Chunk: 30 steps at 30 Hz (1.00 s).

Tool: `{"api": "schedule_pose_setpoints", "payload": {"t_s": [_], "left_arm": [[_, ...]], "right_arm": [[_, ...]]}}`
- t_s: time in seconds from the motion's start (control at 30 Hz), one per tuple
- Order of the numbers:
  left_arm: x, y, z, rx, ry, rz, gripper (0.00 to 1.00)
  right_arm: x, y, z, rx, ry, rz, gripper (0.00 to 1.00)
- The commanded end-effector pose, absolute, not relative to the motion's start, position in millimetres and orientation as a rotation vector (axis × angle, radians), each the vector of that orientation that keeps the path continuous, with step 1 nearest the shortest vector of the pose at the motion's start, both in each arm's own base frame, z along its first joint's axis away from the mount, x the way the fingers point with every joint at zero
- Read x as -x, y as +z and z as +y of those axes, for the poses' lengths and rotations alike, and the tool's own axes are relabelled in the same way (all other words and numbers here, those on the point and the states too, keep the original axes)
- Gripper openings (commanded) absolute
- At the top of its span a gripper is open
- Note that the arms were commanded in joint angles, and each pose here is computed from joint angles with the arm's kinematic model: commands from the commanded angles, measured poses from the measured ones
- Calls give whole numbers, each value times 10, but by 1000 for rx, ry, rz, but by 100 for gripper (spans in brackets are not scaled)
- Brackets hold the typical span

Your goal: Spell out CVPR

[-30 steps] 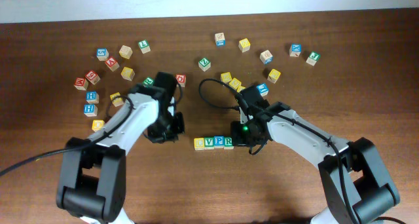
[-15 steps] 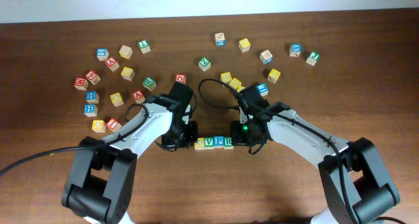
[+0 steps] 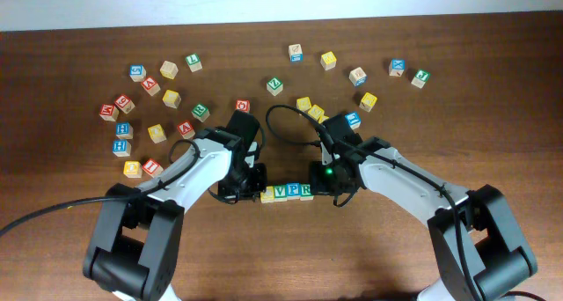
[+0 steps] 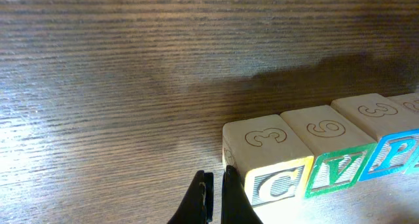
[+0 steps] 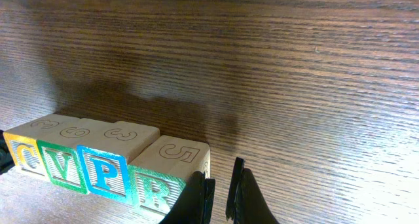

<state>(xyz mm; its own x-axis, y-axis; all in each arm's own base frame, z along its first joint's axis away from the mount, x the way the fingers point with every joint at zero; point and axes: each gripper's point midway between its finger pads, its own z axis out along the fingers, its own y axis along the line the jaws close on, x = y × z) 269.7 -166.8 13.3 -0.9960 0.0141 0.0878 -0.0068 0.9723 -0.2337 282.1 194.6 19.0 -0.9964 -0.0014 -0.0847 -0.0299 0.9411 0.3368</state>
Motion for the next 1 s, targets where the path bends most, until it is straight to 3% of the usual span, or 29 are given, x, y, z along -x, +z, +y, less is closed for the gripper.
{"api": "schedule_pose_setpoints", "payload": {"t_s": [0.0,0.47,0.53,0.97], "left_arm": [[-2637,167,-1698,-35,385,-3013,0],[-2640,171,-1712,-50,396,-3010,0],[-2649,164,-1687,-51,375,-3019,0],[-2673,162,-1639,-55,341,-3036,0]], "right_arm": [[-2761,160,1981,44,545,3032,5],[-2735,168,2007,36,574,3042,6],[-2735,168,2007,36,574,3042,10],[-2759,162,1951,27,525,3038,15]]}}
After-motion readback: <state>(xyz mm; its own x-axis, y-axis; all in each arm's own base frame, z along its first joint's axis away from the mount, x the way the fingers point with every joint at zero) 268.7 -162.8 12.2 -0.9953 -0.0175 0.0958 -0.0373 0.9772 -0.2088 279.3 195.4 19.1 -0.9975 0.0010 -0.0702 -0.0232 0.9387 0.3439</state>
